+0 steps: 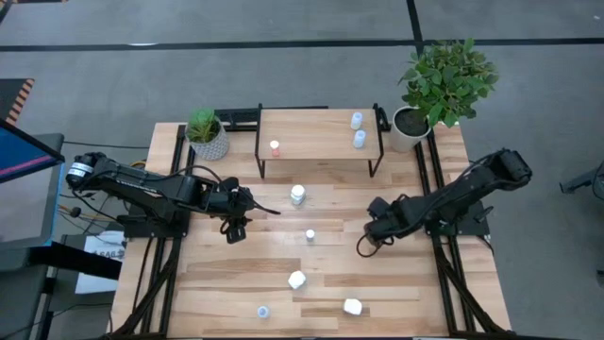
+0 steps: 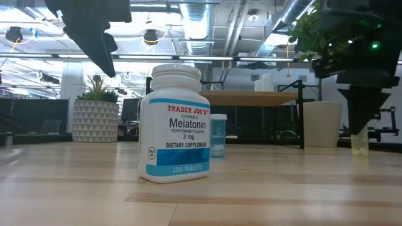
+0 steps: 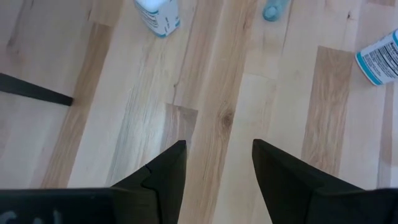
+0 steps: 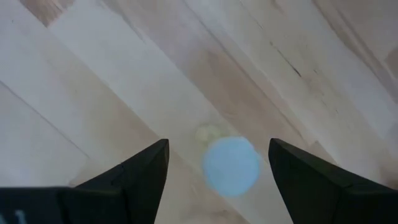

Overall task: Pick and place medicine bottles onto shelf by color
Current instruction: Put the yellow pill bottle on the shelf

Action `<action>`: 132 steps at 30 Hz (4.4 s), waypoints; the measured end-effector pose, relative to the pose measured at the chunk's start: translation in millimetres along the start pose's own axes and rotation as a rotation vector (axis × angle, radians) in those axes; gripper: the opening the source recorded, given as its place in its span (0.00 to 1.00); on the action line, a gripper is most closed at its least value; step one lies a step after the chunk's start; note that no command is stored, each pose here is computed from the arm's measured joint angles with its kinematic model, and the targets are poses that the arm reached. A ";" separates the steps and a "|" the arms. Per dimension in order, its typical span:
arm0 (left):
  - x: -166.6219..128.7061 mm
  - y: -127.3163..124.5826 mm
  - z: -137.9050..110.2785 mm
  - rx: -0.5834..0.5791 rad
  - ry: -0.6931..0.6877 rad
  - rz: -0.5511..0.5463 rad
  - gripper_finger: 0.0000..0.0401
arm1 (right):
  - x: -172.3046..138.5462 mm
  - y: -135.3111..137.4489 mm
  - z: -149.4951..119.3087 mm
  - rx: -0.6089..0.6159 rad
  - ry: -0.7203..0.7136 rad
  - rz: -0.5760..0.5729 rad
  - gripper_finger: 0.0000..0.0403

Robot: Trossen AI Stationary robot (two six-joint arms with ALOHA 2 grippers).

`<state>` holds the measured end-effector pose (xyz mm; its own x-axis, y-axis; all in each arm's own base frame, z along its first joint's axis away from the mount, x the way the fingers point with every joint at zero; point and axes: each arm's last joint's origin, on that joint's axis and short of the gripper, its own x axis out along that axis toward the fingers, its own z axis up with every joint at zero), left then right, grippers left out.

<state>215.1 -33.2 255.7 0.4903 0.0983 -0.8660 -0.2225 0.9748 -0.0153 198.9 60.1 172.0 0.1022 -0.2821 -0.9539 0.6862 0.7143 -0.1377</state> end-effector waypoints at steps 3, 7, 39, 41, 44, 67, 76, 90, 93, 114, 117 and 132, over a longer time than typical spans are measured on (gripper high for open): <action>0.0 0.0 0.0 0.000 0.000 0.000 0.42 | 1.6 -2.1 3.7 0.007 0.031 0.010 0.73; 0.0 0.0 0.0 0.000 0.000 0.000 0.42 | 2.3 -4.3 5.6 0.020 0.060 0.015 0.69; 0.0 0.2 0.0 0.001 -0.001 0.005 0.42 | -37.3 18.6 39.0 -0.142 -0.010 0.167 0.30; 0.0 0.2 0.0 0.001 -0.001 0.005 0.42 | -52.3 22.0 52.2 -0.186 -0.059 0.214 0.31; 0.0 0.3 0.0 0.001 -0.002 0.006 0.42 | -75.2 24.1 74.7 -0.247 -0.153 0.282 0.30; 0.1 0.4 0.1 0.001 -0.003 0.011 0.42 | -130.7 -40.8 215.7 -0.289 -0.688 0.257 0.28; 0.0 0.3 0.2 0.001 -0.004 0.011 0.42 | -111.5 -46.2 265.3 -0.355 -0.549 0.215 0.28; 0.0 -0.1 1.8 0.022 -0.020 0.008 0.42 | -81.7 -26.1 305.1 -0.510 -0.332 0.184 0.28; 0.0 -0.1 1.6 0.022 -0.019 0.009 0.42 | -76.2 -24.6 307.1 -0.520 -0.283 0.177 0.28; 0.0 -0.1 1.6 0.021 -0.019 0.009 0.42 | -65.1 -41.2 304.1 -0.525 -0.142 0.175 0.28; 0.0 -0.1 1.6 0.021 -0.019 0.009 0.42 | -64.7 -42.6 304.7 -0.528 -0.142 0.173 0.30; 0.0 -0.1 1.6 0.020 -0.019 0.009 0.42 | -65.0 -42.2 306.3 -0.567 -0.164 0.168 0.49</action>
<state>216.5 -33.0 256.5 0.5044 0.1105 -0.8564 -0.2100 0.9777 0.0024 383.9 -148.0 321.5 0.3161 -0.1985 -0.9277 0.1656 0.9744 -0.1520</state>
